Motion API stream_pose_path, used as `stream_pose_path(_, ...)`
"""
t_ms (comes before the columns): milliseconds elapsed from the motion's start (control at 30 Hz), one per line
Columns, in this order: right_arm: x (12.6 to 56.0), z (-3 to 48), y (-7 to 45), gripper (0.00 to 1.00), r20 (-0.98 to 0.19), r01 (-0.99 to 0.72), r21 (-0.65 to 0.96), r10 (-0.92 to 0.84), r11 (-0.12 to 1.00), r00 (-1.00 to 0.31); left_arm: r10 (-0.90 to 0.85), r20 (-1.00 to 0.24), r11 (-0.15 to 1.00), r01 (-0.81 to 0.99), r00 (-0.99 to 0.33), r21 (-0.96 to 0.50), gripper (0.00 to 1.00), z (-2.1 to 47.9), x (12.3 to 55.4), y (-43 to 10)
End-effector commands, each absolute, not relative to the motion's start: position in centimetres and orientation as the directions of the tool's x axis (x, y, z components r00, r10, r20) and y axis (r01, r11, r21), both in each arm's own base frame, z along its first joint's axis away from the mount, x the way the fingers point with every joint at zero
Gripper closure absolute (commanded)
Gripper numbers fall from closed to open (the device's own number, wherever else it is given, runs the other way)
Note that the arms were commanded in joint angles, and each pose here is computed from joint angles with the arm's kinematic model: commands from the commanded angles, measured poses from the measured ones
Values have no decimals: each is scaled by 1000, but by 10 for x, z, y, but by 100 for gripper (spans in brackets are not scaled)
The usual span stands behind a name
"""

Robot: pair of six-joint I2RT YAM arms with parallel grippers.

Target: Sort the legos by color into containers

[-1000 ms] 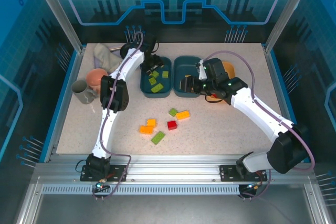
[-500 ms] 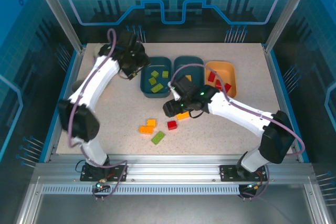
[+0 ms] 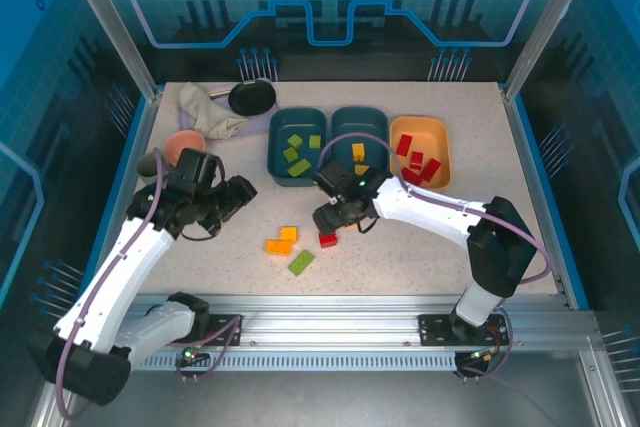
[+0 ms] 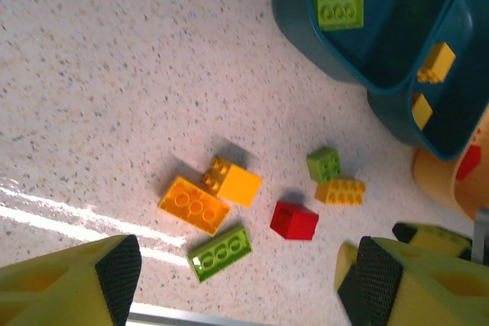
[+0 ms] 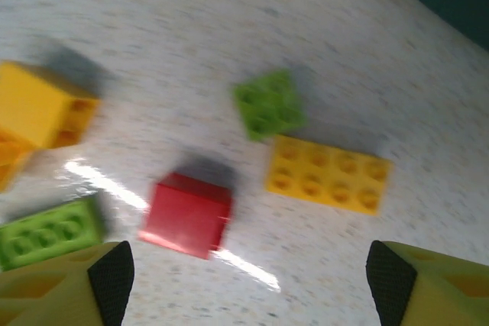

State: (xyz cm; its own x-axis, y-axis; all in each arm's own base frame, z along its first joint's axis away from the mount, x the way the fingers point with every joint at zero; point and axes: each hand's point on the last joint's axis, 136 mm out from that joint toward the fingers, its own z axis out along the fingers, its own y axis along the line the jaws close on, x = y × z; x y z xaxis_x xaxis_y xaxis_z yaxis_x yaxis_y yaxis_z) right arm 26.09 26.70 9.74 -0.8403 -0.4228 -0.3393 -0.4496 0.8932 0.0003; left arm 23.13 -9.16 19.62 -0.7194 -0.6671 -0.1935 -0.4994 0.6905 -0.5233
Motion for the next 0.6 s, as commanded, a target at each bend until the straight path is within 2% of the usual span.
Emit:
stream_pose_path(0, 262, 86, 243, 14, -297, -340, -7, -327, 940, -897, -643, -158, 680, -464, -749, -568, 23, 194, 225, -105)
stream_pose_path(167, 274, 68, 236, 13, -244, -272, 15, -260, 962, -934, -623, -173, 690, -430, -763, -582, 23, 201, 229, -115)
stream_pose_path(567, 276, 45, 245, 13, -189, -286, 45, -273, 957, -943, -596, -168, 702, -408, -785, -583, 23, 198, 230, -130)
